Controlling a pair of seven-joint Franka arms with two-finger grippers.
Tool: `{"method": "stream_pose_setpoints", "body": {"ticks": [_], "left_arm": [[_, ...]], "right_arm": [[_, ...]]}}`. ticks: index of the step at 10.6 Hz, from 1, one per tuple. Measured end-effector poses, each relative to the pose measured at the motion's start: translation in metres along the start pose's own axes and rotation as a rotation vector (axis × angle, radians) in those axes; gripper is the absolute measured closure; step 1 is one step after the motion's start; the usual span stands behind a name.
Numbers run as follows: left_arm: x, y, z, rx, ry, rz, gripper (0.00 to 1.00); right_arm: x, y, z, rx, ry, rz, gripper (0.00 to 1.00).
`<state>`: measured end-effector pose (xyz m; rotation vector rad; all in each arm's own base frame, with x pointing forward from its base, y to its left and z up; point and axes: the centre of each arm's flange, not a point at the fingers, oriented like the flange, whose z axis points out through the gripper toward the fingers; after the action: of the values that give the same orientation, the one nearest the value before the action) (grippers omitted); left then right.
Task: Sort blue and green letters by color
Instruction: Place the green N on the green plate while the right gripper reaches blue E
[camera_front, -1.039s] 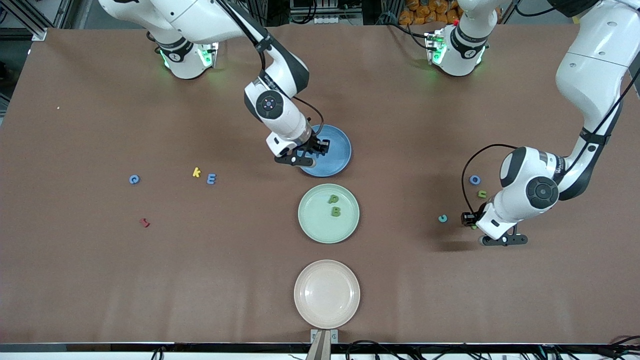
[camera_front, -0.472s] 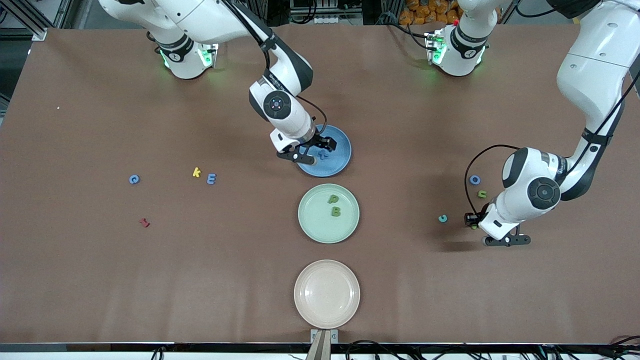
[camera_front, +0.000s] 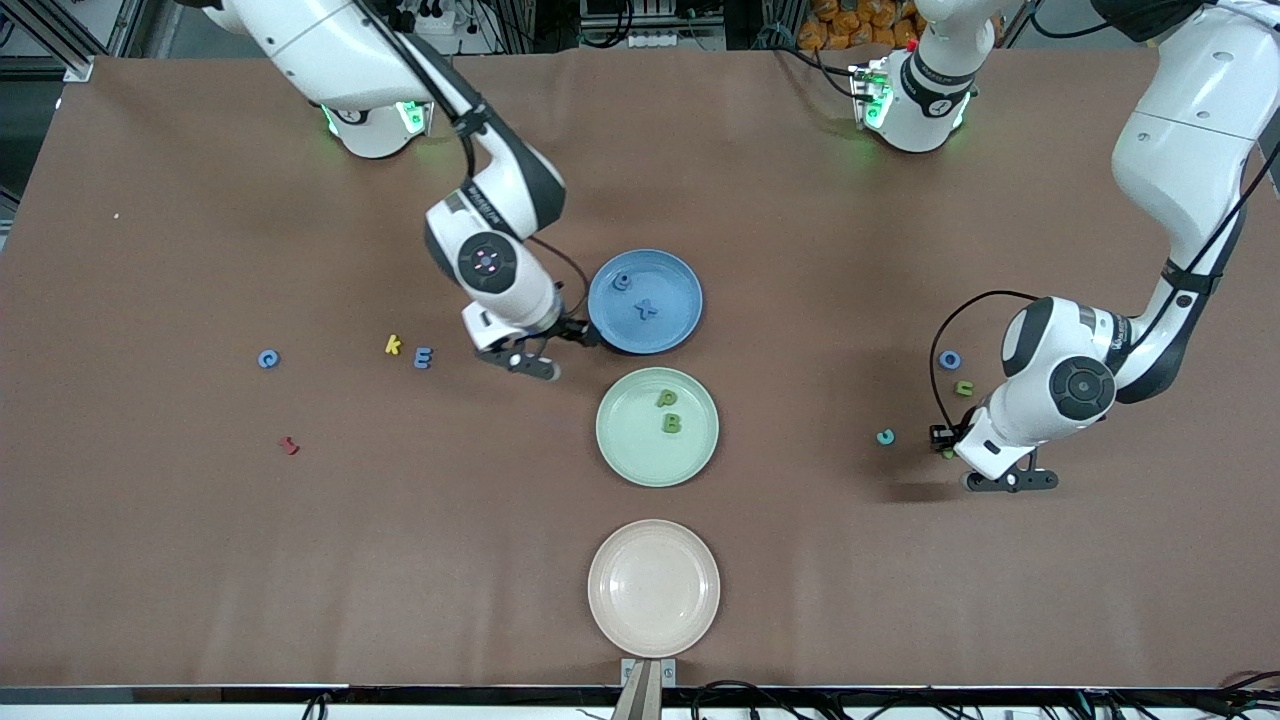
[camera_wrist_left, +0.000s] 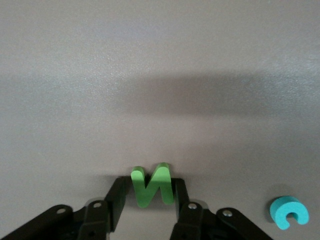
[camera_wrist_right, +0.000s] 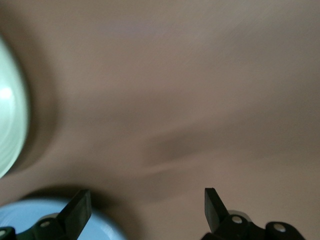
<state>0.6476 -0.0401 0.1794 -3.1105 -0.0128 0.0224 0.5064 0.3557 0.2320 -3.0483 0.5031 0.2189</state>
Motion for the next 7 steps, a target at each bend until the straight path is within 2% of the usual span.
{"method": "stream_pose_setpoints", "body": {"ticks": [1, 2, 3, 5, 7], "left_arm": [[0.001, 0.000, 0.000, 0.003, 0.003, 0.004, 0.52], [0.002, 0.000, -0.001, 0.005, 0.007, 0.006, 0.63], [0.002, 0.000, -0.001, 0.007, 0.009, 0.009, 0.67], [0.003, 0.000, -0.002, 0.008, 0.011, 0.009, 0.67], [0.007, 0.004, -0.008, 0.005, 0.025, 0.013, 0.67]], "right_arm": [[0.021, 0.018, -0.007, -0.018, 0.017, -0.010, 0.00], [0.040, 0.036, -0.011, -0.024, 0.025, -0.023, 0.00], [0.057, 0.056, -0.015, -0.023, 0.028, -0.040, 0.00], [0.086, 0.105, -0.028, -0.025, 0.037, -0.087, 0.00], [0.100, 0.160, -0.030, 0.008, 0.106, -0.135, 0.00]]}}
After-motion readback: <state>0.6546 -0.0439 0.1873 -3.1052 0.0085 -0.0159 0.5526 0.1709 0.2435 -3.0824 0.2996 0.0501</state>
